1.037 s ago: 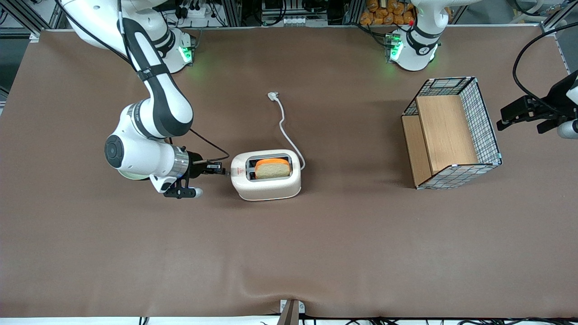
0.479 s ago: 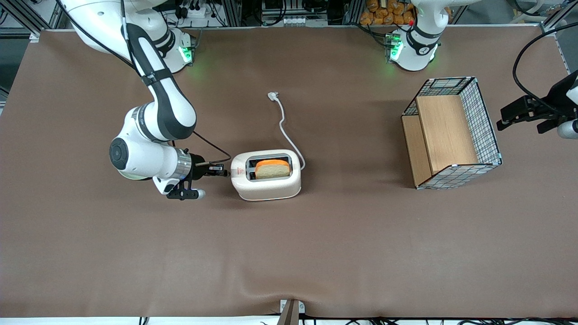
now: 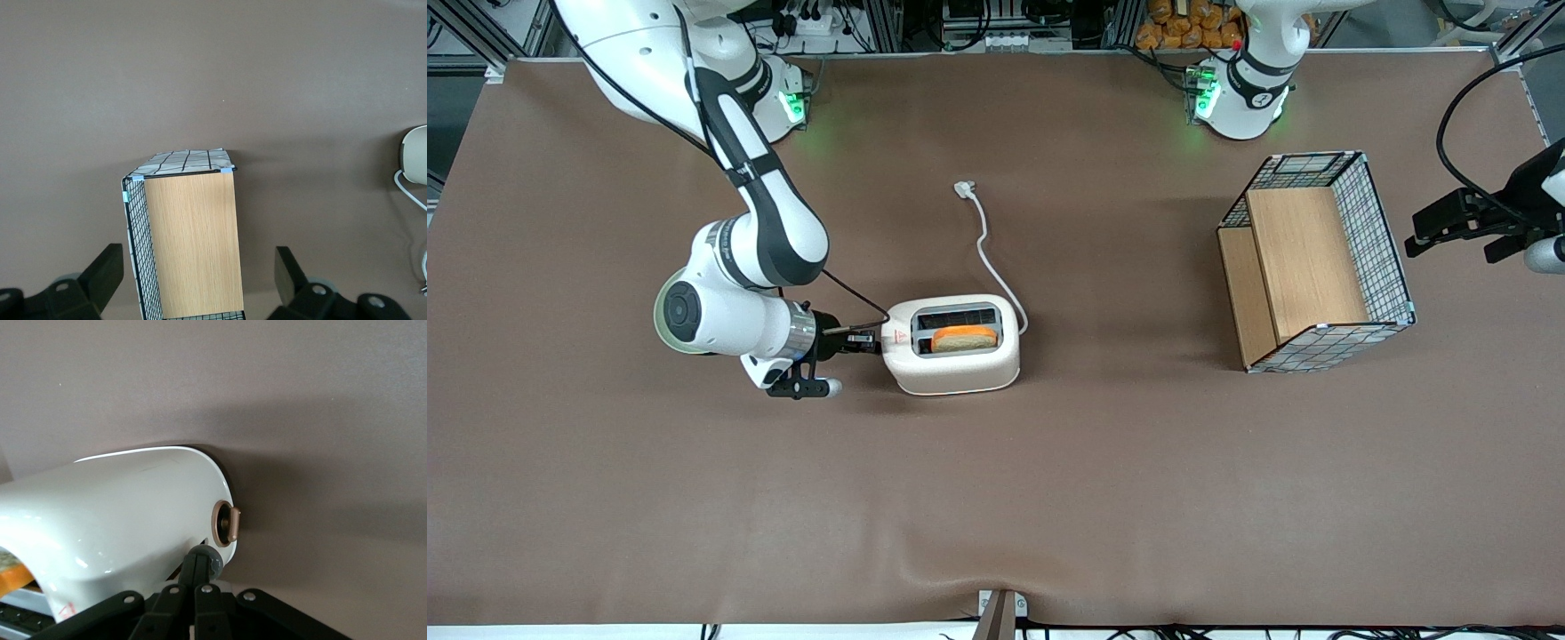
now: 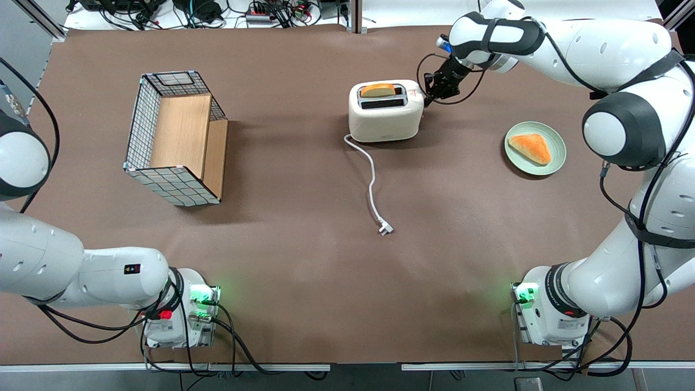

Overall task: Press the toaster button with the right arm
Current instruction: 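Push the toaster lever down with the right gripper and hold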

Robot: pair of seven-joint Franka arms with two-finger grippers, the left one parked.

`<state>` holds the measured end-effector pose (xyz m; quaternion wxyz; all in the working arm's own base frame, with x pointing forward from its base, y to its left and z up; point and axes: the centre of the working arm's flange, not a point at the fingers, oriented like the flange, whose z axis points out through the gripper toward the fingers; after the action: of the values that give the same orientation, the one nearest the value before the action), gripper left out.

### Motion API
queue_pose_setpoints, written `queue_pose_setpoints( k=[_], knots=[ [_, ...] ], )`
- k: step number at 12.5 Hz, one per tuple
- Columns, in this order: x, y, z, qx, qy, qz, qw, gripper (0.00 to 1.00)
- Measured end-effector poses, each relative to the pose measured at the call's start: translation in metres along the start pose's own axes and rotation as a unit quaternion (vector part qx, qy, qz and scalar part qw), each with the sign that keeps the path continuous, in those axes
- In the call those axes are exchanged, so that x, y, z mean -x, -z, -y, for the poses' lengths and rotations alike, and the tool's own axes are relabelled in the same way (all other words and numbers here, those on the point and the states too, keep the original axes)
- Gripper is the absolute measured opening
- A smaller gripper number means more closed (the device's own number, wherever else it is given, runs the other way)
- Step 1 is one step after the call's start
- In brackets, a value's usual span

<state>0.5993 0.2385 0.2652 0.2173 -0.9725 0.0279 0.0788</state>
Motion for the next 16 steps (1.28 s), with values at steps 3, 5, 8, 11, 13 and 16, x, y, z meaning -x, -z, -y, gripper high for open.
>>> queue_pose_setpoints(
  k=[3, 5, 8, 11, 13, 16],
  knots=[
    [-0.002, -0.008, -0.005, -0.006, 0.006, 0.002, 1.0000, 0.01],
    [-0.003, -0.010, -0.007, -0.016, 0.008, 0.003, 0.9998, 0.01],
    [-0.004, -0.014, -0.009, -0.018, 0.007, 0.002, 0.9998, 0.01],
    [-0.004, -0.014, -0.009, -0.019, 0.007, 0.002, 0.9998, 0.01],
    [-0.004, -0.014, -0.009, -0.020, 0.008, 0.002, 0.9998, 0.01],
    [-0.004, -0.015, -0.009, -0.020, 0.009, 0.002, 0.9998, 0.01]
  ],
)
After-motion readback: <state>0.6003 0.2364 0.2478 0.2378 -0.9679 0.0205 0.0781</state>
